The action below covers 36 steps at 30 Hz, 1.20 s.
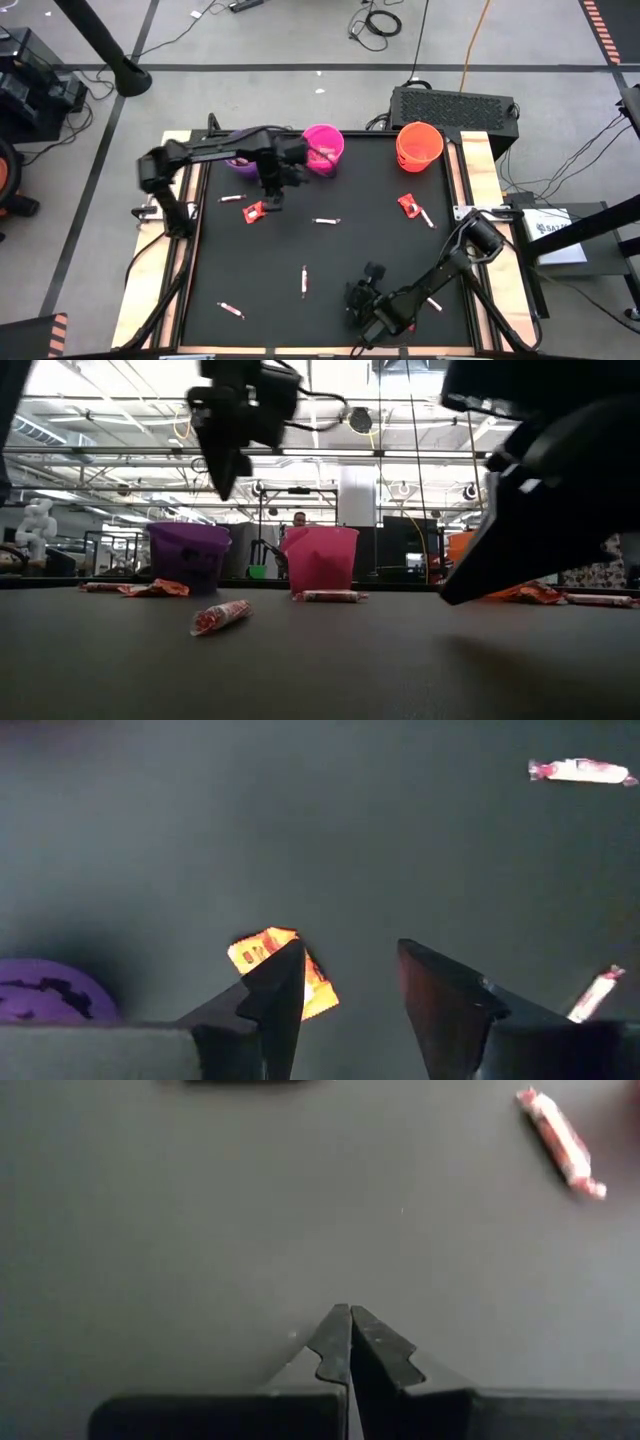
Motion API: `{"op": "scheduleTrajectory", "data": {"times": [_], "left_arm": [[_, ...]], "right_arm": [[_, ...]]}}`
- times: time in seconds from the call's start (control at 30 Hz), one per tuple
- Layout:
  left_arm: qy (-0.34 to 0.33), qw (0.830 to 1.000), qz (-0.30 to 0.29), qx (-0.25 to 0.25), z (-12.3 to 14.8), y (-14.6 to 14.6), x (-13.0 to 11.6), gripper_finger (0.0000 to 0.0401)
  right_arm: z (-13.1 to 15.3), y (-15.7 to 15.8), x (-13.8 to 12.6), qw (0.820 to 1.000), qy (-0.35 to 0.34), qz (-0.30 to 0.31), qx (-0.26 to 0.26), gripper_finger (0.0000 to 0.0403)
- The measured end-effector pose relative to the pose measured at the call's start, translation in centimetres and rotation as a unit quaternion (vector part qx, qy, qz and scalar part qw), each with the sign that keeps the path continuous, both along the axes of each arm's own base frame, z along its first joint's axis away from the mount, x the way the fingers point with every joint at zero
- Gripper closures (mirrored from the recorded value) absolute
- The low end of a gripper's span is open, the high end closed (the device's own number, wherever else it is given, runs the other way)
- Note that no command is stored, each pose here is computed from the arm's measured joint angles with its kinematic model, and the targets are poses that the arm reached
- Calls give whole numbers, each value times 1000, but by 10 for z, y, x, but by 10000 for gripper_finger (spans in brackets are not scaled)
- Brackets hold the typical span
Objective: Sort candy by brand, put in halloween buckets
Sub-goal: Put the red chocolate bar into the pink bucket
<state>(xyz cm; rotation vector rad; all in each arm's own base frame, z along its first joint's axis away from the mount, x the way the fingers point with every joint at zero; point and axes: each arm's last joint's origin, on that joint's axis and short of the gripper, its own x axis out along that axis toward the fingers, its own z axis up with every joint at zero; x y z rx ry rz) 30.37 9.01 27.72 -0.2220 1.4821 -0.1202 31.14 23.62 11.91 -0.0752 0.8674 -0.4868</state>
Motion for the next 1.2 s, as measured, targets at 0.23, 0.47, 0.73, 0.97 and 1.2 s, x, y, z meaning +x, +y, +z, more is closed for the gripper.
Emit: {"op": "scheduleTrajectory", "data": {"times": [0.23, 0.47, 0.73, 0.97, 1.2], "left_arm": [[-65, 997, 42, 16, -17, -24, -74, 235], [-113, 988, 107, 15, -35, -42, -123, 235], [-124, 987, 103, 19, -54, -49, -141, 235], [-67, 978, 167, 103, -65, -41, -134, 235], [-45, 977, 185, 100, -96, -31, -101, 235]], "right_arm": [[11, -31, 22, 998, 55, 38, -8, 403], [26, -77, 46, 995, 86, 53, -8, 403], [27, -101, 61, 997, 69, 28, 28, 403], [28, -98, 64, 997, 53, 36, 30, 403], [28, -97, 65, 997, 52, 44, 27, 403]]}}
